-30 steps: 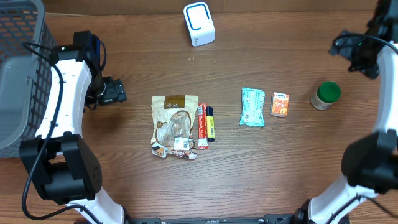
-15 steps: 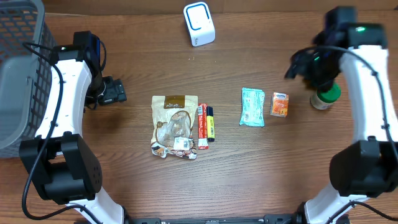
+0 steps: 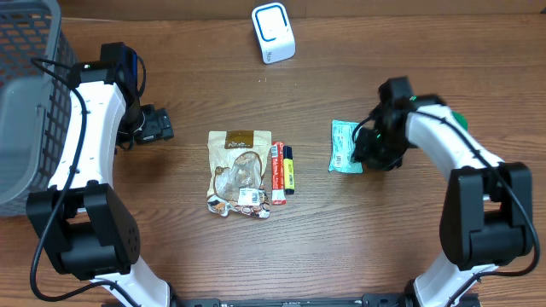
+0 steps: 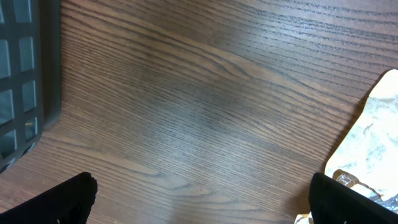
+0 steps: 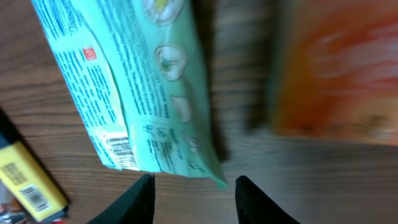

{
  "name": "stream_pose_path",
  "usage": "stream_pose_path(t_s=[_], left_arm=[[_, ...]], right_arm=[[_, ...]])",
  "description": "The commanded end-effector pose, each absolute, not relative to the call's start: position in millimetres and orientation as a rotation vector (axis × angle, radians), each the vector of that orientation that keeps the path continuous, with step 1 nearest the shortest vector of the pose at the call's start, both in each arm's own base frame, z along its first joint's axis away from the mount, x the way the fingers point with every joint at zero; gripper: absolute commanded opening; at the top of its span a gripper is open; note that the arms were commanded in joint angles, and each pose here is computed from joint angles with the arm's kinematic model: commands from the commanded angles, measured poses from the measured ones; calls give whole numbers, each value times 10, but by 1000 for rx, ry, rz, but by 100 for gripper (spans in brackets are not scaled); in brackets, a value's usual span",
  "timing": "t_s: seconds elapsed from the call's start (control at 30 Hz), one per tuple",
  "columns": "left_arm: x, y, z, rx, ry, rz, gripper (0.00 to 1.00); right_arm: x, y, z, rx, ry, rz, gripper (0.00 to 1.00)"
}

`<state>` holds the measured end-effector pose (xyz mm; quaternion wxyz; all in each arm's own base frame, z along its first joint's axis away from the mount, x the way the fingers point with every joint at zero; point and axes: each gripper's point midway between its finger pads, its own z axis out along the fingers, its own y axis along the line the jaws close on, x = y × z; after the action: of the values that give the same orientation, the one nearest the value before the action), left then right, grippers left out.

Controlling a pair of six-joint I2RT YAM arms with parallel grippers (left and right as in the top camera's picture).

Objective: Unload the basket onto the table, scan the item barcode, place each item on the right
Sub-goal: 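Move the right gripper to the teal wipes packet, then grasp the teal wipes packet with the right gripper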

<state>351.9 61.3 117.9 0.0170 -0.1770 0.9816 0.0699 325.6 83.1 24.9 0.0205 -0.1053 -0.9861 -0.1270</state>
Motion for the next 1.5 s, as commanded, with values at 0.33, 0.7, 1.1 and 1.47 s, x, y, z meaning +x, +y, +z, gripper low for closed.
stream_pose_path(t_s=[0.33, 0.7, 1.1, 1.47], left_arm=[[3555, 586, 1185, -511, 3054, 210, 100], [3556, 586, 1187, -511, 3053, 210, 100], [3556, 585, 1186, -511, 3053, 209, 100], [3557, 586, 1187, -511, 3053, 210, 100]], right_arm=[[2917, 1493, 74, -172, -2971, -594, 57], [3212, 1453, 630, -151, -3008, -568, 65], [3586, 901, 458, -310, -3184, -377, 66], [3837, 759, 211, -378, -3348, -301, 69]])
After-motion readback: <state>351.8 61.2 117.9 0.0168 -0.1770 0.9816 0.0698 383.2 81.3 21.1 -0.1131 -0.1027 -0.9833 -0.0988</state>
